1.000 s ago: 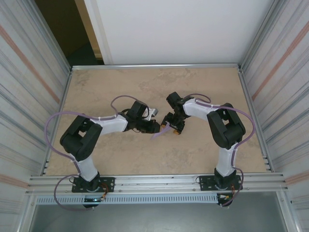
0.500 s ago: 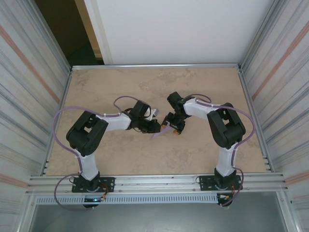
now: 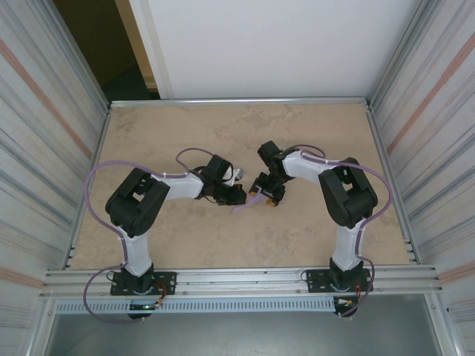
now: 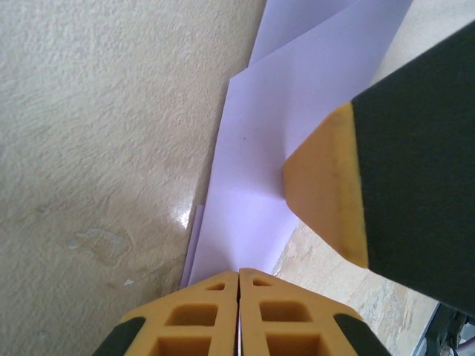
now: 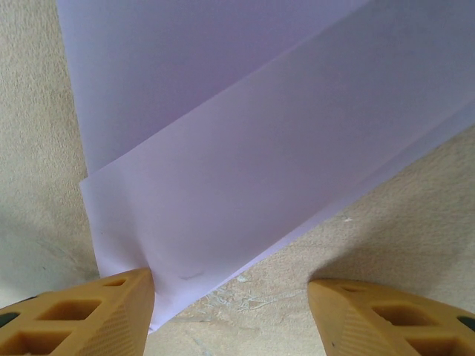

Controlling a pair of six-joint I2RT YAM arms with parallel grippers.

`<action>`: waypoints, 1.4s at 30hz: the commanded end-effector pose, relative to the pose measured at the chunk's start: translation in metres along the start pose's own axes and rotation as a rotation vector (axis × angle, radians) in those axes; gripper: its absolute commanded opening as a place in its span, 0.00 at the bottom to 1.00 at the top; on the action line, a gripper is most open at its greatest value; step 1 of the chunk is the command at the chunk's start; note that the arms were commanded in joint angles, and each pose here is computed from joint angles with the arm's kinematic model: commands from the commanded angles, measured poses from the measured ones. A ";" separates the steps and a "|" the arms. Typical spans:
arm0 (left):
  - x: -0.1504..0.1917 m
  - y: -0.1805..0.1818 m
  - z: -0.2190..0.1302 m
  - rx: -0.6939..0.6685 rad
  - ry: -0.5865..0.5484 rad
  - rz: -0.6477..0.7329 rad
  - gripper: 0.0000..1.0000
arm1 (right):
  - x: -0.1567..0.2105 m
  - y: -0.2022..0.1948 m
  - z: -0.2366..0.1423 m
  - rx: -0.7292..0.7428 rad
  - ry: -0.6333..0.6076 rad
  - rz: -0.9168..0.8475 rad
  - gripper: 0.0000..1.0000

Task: Fold a paper plane with a square sheet of paper (pick it up from the middle)
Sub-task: Fold the wing for the fifth time at the center of the table.

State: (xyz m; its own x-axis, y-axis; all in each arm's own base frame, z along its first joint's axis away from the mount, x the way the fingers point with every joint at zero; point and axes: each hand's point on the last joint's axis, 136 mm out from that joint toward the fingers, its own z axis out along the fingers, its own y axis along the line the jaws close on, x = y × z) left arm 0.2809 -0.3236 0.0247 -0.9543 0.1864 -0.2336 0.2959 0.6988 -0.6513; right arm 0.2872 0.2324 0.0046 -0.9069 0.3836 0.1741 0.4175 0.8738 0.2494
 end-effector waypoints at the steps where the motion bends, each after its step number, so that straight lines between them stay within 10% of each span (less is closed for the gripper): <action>1: -0.003 0.007 0.001 -0.029 0.005 -0.004 0.08 | 0.002 -0.096 0.089 0.305 0.026 0.038 0.59; 14: 0.001 0.016 0.002 -0.063 0.026 -0.027 0.08 | 0.000 -0.087 0.079 0.263 0.023 0.030 0.59; 27: 0.008 0.020 0.004 -0.074 0.054 -0.047 0.07 | -0.017 0.001 -0.050 -0.172 -0.183 -0.184 0.67; 42: 0.007 0.017 0.004 -0.064 0.055 -0.052 0.07 | -0.006 0.059 -0.051 -0.333 -0.219 -0.326 0.23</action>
State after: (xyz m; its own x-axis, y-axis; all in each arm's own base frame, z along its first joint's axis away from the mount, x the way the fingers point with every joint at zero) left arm 0.2803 -0.3203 0.0207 -0.9624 0.1866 -0.1976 0.2707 0.7228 -0.6359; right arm 0.3118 0.2579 0.0740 -0.9658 0.2018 -0.1627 0.0819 0.8330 0.5472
